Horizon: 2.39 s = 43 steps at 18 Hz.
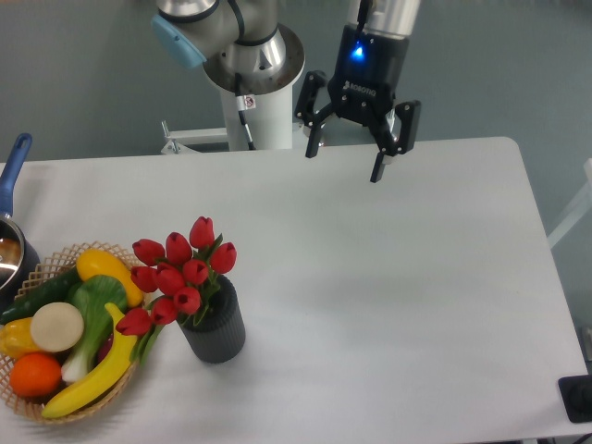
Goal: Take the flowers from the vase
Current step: 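Move the open gripper down toward the red tulips in the black vase, then lower the open gripper around the tulip stems above the vase rim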
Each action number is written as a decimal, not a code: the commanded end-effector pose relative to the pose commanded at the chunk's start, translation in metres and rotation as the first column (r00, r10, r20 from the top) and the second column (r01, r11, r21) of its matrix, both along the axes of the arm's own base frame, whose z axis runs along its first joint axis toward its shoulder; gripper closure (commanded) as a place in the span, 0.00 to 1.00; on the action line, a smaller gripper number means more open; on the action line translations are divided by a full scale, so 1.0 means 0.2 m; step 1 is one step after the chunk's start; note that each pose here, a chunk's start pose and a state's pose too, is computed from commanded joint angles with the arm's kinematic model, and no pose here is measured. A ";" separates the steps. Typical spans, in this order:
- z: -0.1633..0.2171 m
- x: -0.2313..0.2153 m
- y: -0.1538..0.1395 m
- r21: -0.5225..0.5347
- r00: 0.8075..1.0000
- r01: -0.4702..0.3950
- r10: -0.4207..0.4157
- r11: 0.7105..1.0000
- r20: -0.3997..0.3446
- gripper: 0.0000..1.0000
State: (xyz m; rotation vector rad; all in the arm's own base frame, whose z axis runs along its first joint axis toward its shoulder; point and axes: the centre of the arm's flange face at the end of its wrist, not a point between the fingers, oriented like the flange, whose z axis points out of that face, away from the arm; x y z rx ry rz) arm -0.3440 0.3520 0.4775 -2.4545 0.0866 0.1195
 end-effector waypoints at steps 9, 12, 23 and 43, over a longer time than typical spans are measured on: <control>-0.24 0.18 0.09 0.006 0.997 0.075 -0.075 0.997 0.000 0.00; -0.31 0.23 0.23 0.034 0.990 0.142 -0.142 0.989 -0.007 0.00; -0.44 0.30 0.37 0.011 0.978 0.200 -0.200 0.980 0.053 0.00; -0.58 0.36 0.74 0.052 0.954 0.269 -0.273 0.962 0.119 0.00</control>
